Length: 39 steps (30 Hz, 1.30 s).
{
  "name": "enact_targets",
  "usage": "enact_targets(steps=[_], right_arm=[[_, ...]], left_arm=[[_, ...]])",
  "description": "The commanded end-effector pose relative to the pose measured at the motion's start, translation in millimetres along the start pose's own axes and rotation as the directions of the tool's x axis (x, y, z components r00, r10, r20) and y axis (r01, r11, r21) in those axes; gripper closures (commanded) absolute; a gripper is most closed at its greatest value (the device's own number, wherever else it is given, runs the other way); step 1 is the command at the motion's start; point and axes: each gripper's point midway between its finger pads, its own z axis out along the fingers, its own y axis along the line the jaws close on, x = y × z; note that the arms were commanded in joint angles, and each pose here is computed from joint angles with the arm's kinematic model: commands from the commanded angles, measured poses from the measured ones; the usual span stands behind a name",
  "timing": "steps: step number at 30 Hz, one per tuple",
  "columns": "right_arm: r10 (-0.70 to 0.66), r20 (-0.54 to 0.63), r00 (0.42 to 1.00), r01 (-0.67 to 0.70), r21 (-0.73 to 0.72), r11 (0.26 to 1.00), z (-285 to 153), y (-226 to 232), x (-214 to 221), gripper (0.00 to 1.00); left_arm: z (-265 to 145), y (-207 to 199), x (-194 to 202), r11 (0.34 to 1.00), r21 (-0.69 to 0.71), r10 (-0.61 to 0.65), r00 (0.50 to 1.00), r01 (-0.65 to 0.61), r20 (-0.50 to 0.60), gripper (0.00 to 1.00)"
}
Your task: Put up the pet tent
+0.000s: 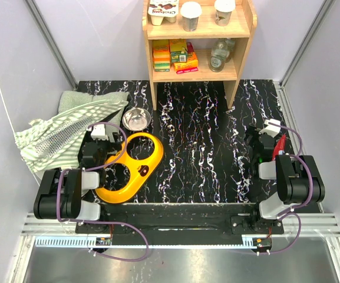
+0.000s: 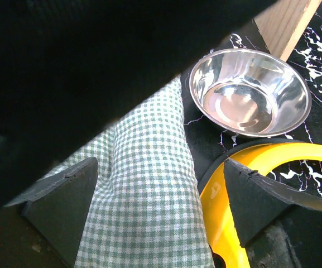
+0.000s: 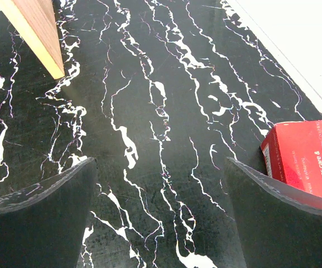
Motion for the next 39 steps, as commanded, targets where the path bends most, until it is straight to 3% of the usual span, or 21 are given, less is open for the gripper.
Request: enact_targets(steps=[1,4,6,9,13,18,21,25,30,32,34,39], right_arm=[[0.002,0.062,0.998,-0.001,-0.021,1.0,6,6,-19,0.01],[0.002,0.06,0.998,0.0,-0.021,1.0,6,6,-19,0.01],[0.003,0.064,0.998,-0.001,-0.02,1.0,6,6,-20,0.01],[0.003,0.065,0.998,-0.002,-0.02,1.0,6,6,-20,0.0],[0.002,0.062,0.998,-0.001,-0.019,1.0,6,6,-19,0.01],[0.002,0.061,0.998,-0.001,-0.019,1.0,6,6,-19,0.01],[0.002,0.062,0.998,-0.001,-0.019,1.0,7,6,-19,0.01],[0.001,0.07,0.998,0.003,-0.059,0.998,3,12,-20,0.01],[-0.146,0.112,0.983,0.17,-0.249,0.953,-22,65,-57,0.03],[-0.124,0.15,0.981,0.181,-0.469,0.865,-46,117,-94,0.04],[-0.065,0.256,0.964,0.234,-0.712,0.663,-93,171,-141,0.05],[0.022,0.349,0.937,0.338,-0.921,0.193,-206,254,-248,0.05]], left_arm=[[6,1,-24,1.0,0.005,0.006,0.997,-0.006,0.078,0.01],[6,0,-24,1.0,0.009,0.007,0.997,-0.008,0.078,0.01],[4,-19,-30,0.99,0.127,0.056,0.994,-0.068,0.096,0.01],[-2,-56,-47,0.918,0.362,0.155,0.987,-0.159,0.04,0.01],[-6,-84,-77,0.853,0.504,0.184,0.982,-0.139,-0.04,0.01],[-42,-129,-40,0.678,0.657,0.515,0.851,-0.33,-0.105,0.03],[-70,-150,-40,0.579,0.738,0.598,0.796,-0.347,-0.095,0.04],[-103,-154,-64,0.542,0.796,0.589,0.797,-0.272,-0.129,0.05],[-127,-144,-55,0.516,0.821,0.636,0.752,-0.245,-0.175,0.05],[-127,-138,-42,0.516,0.818,0.661,0.726,-0.256,-0.19,0.05],[-124,-134,-36,0.519,0.813,0.677,0.708,-0.264,-0.202,0.06],[-121,-132,-40,0.527,0.799,0.677,0.712,-0.289,-0.189,0.06]])
